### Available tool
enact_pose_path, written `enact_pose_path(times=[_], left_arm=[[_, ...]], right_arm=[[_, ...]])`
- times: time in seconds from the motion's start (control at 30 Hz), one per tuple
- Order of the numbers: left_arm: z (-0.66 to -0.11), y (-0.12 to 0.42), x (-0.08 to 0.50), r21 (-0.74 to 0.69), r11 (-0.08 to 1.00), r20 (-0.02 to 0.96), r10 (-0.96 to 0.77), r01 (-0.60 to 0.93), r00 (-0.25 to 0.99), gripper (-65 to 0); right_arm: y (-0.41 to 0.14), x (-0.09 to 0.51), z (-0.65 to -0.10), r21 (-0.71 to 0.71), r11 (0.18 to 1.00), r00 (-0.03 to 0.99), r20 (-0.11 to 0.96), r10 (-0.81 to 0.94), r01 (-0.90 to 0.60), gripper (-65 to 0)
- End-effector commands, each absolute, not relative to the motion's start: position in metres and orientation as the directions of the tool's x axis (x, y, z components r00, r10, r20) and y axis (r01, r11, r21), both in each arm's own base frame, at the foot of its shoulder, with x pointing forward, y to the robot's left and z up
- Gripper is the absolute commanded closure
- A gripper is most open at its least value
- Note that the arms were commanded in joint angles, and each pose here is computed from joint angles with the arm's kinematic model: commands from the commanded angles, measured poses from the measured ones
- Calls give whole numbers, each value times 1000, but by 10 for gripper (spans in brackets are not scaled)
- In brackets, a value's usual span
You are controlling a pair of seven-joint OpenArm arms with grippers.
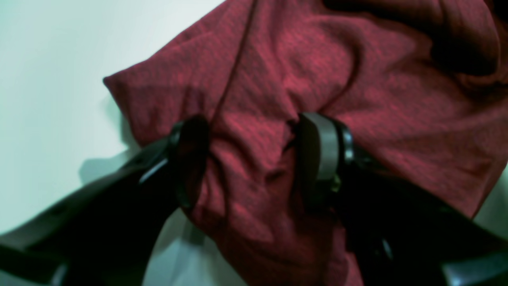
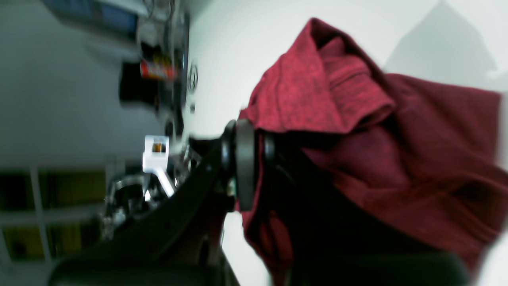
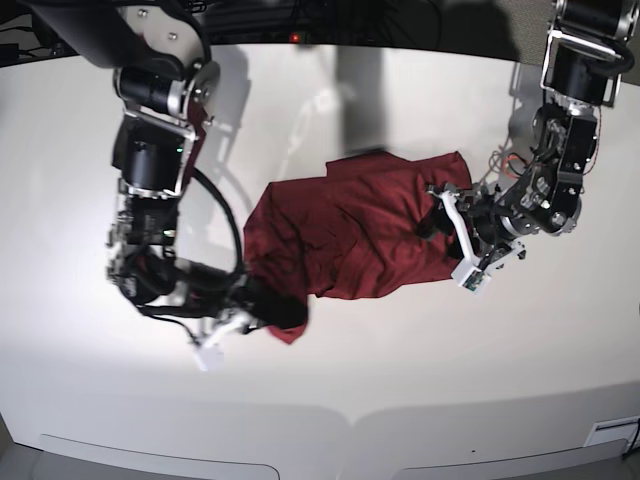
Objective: Fold the T-shirt properly
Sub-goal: 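Fold the held end with the right gripper over toward the left gripper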
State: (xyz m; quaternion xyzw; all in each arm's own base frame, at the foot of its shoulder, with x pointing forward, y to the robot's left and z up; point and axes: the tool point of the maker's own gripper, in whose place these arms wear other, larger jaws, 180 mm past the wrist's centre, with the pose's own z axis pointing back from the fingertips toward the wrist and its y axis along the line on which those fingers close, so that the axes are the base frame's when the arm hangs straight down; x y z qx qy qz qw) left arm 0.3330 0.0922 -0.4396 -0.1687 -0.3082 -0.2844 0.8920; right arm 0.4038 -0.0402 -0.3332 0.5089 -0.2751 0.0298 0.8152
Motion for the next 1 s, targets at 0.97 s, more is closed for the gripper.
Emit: enact_pose_path(times=[0.97], left_arm=[[-405, 113, 377, -15, 780, 611, -487, 625, 624, -350]], right_arm=[[147, 347, -279, 776, 174, 795, 594, 121, -606, 0]])
